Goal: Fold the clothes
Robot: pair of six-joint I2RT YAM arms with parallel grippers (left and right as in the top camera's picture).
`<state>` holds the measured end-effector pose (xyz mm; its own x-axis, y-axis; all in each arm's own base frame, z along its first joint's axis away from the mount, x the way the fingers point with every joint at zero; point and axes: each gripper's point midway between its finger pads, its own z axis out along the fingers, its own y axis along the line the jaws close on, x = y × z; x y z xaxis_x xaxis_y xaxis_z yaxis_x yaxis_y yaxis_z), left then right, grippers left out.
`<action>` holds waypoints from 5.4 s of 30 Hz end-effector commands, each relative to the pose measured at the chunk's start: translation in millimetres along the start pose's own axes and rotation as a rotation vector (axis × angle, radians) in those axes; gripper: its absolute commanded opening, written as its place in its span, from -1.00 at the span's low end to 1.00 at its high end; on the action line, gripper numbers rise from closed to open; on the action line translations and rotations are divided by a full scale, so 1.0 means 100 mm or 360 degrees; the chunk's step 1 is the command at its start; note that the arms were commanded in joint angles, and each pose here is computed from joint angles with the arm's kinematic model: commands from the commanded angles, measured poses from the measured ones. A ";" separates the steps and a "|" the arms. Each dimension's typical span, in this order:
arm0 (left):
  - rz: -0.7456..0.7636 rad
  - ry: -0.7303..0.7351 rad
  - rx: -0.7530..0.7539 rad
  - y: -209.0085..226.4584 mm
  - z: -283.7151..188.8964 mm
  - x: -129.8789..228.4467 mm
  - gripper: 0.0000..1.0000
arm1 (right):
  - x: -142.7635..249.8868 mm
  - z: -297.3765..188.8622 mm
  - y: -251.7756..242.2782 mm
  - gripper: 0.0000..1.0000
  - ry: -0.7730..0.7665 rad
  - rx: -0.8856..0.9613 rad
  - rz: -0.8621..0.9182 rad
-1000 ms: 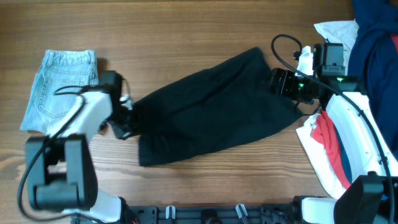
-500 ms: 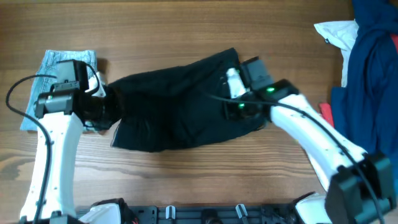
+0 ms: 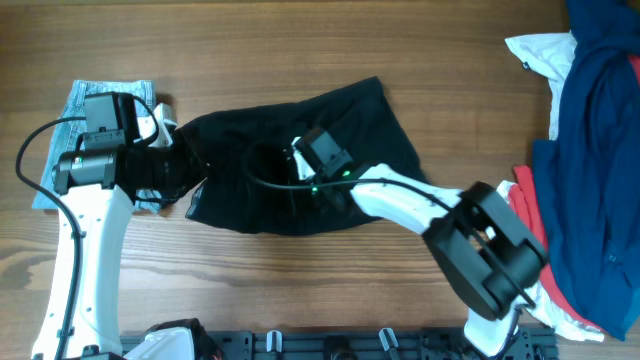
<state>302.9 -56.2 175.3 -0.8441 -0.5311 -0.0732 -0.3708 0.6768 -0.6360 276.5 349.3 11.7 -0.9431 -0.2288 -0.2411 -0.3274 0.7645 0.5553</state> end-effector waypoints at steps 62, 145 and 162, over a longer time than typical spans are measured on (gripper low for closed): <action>0.0252 -0.0106 0.0103 -1.07 0.93 0.22 0.04 | -0.06 -2.02 -1.94 -0.71 -0.0168 0.0990 0.0606; 0.0522 0.0808 -0.0855 0.79 2.07 0.88 -0.92 | 0.15 -1.69 -2.59 -0.09 -0.0306 0.1380 0.0759; 0.0717 -0.0033 -0.0737 -0.27 1.27 0.42 0.16 | -1.02 -2.00 -1.44 0.13 -0.0722 0.0511 -0.0155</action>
<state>285.7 -176.5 61.8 -0.9965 -0.0620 -0.0555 -0.0527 0.9863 -0.1562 410.1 72.1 77.0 -0.8173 0.0270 -0.5755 0.0244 0.9996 0.0121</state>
